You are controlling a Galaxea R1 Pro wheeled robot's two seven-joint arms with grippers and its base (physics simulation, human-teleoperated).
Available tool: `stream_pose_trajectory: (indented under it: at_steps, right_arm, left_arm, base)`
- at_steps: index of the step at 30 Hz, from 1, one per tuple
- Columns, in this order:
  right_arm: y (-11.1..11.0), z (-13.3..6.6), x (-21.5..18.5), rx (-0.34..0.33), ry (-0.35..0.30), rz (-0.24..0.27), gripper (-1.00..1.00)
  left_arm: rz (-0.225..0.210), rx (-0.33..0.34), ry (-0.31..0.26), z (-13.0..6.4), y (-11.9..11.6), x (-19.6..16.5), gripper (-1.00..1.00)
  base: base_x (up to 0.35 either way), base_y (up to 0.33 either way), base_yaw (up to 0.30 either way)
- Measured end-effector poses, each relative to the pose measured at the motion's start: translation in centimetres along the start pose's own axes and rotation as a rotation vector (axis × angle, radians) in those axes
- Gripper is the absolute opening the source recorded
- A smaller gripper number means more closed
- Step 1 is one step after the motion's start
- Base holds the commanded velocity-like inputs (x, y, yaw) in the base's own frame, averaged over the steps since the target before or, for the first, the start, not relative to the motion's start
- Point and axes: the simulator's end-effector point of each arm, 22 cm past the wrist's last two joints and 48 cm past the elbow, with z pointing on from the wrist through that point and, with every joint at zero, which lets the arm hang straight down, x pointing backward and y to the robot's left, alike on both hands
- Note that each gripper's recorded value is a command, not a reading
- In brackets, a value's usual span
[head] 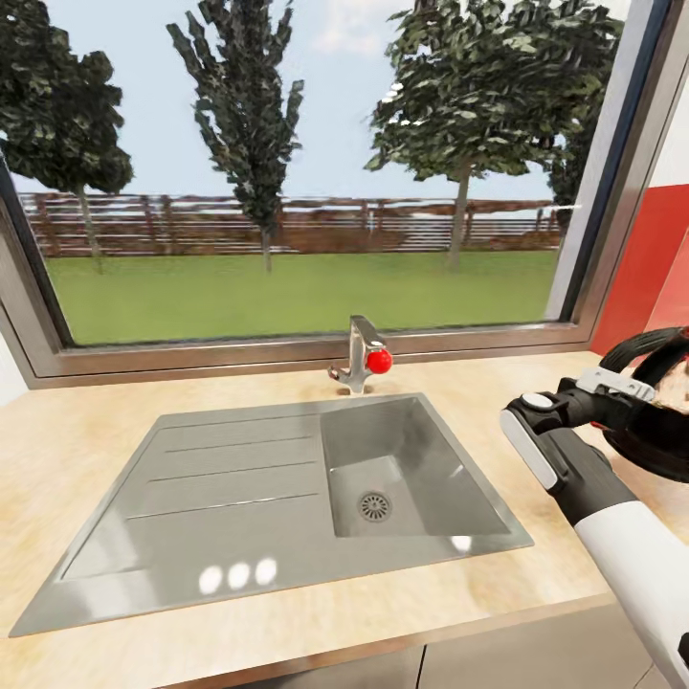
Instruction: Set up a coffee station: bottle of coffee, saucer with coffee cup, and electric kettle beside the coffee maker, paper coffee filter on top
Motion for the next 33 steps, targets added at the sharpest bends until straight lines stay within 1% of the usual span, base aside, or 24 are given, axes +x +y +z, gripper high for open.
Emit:
stream_pose_trajectory:
  at_steps: [4, 5, 6, 8, 10, 12, 13, 14, 15, 17, 18, 20, 21, 24, 25, 27, 28, 29, 30, 31, 32, 33]
  right_arm:
    - [0.4, -0.5, -0.9, -0.026, -0.010, 0.025, -1.00]
    - [0.7, -0.7, -1.3, -0.042, -0.014, 0.035, -1.00]
    - [1.2, -0.9, -1.8, -0.065, -0.018, 0.042, -1.00]
    - [2.5, -1.7, -2.9, -0.136, -0.027, 0.052, -1.00]
    - [3.1, -2.0, -3.3, -0.170, -0.031, 0.056, -1.00]
    - [4.5, -2.6, -3.8, -0.238, -0.035, 0.061, -1.00]
    - [4.7, -2.7, -3.9, -0.252, -0.036, 0.060, -1.00]
    - [6.0, -3.2, -4.1, -0.315, -0.040, 0.061, -1.00]
    - [6.6, -3.4, -4.1, -0.340, -0.039, 0.061, -1.00]
    - [7.0, -3.6, -4.2, -0.364, -0.041, 0.059, -1.00]
    - [7.6, -3.9, -4.3, -0.391, -0.043, 0.062, -1.00]
    - [8.1, -4.2, -4.5, -0.422, -0.046, 0.063, -1.00]
    - [8.8, -4.6, -4.7, -0.455, -0.049, 0.068, -1.00]
    - [9.7, -5.2, -4.9, -0.503, -0.052, 0.067, -1.00]
    - [10.3, -5.6, -5.0, -0.537, -0.054, 0.069, -1.00]
    - [11.1, -6.1, -5.1, -0.577, -0.057, 0.067, -1.00]
    - [11.9, -6.7, -5.1, -0.624, -0.059, 0.069, -1.00]
    - [13.2, -7.8, -5.2, -0.701, -0.062, 0.066, -1.00]
    - [13.7, -8.2, -5.2, -0.730, -0.060, 0.066, -1.00]
    - [14.4, -8.9, -5.3, -0.775, -0.066, 0.062, -1.00]
    - [14.8, -9.2, -5.3, -0.797, -0.064, 0.062, -1.00]
    - [15.3, -9.8, -5.4, -0.833, -0.067, 0.060, -1.00]
  left_arm:
    - [0.000, 0.000, 0.000, 0.0, 0.0, 0.0, 1.00]
    - [0.000, 0.000, 0.000, 0.0, 0.0, 0.0, 1.00]
    - [0.000, 0.000, 0.000, 0.0, 0.0, 0.0, 1.00]
    - [0.000, 0.000, 0.000, 0.0, 0.0, 0.0, 1.00]
    - [0.000, 0.000, 0.000, 0.0, 0.0, 0.0, 1.00]
    - [0.000, 0.000, 0.000, 0.0, 0.0, 0.0, 1.00]
    - [0.000, 0.000, 0.000, 0.0, 0.0, 0.0, 1.00]
    - [0.000, 0.000, 0.000, 0.0, 0.0, 0.0, 1.00]
    - [0.000, 0.000, 0.000, 0.0, 0.0, 0.0, 1.00]
    - [0.001, 0.000, 0.000, 0.0, 0.0, -0.1, 1.00]
    - [0.001, 0.000, 0.000, 0.0, 0.0, 0.0, 1.00]
    - [0.001, 0.000, 0.000, 0.0, 0.0, 0.0, 1.00]
    - [0.000, 0.000, 0.000, 0.0, 0.0, 0.0, 1.00]
    - [0.000, 0.001, 0.000, 0.0, 0.0, 0.0, 1.00]
    - [0.000, 0.001, 0.000, 0.1, -0.1, 0.0, 1.00]
    - [-0.001, 0.002, 0.001, 0.1, -0.1, 0.1, 1.00]
    - [-0.001, 0.003, 0.000, 0.1, -0.1, 0.1, 1.00]
    - [-0.001, 0.003, 0.001, 0.1, -0.2, 0.1, 1.00]
    - [-0.001, 0.004, 0.001, 0.1, -0.2, 0.1, 1.00]
    - [-0.001, 0.004, 0.000, 0.1, -0.2, 0.1, 1.00]
    - [-0.001, 0.004, 0.001, 0.1, -0.2, 0.1, 1.00]
    - [-0.001, 0.004, 0.001, 0.1, -0.2, 0.1, 1.00]
  base:
    - [0.000, 0.000, 0.000]
    - [0.000, 0.000, 0.000]
    - [0.000, 0.000, 0.000]
    - [0.000, 0.000, 0.000]
    - [0.000, 0.000, 0.000]
    - [0.000, 0.000, 0.000]
    - [0.000, 0.000, 0.000]
    - [0.000, 0.000, 0.000]
    - [0.000, 0.000, 0.000]
    - [0.000, 0.000, 0.000]
    - [0.000, 0.000, 0.000]
    - [0.000, 0.000, 0.000]
    - [0.000, 0.000, 0.000]
    - [0.000, 0.000, 0.000]
    - [0.000, 0.000, 0.000]
    - [0.000, 0.000, 0.000]
    - [0.000, 0.000, 0.000]
    - [0.000, 0.000, 0.000]
    - [0.000, 0.000, 0.000]
    - [0.000, 0.000, 0.000]
    - [0.000, 0.000, 0.000]
    - [0.000, 0.000, 0.000]
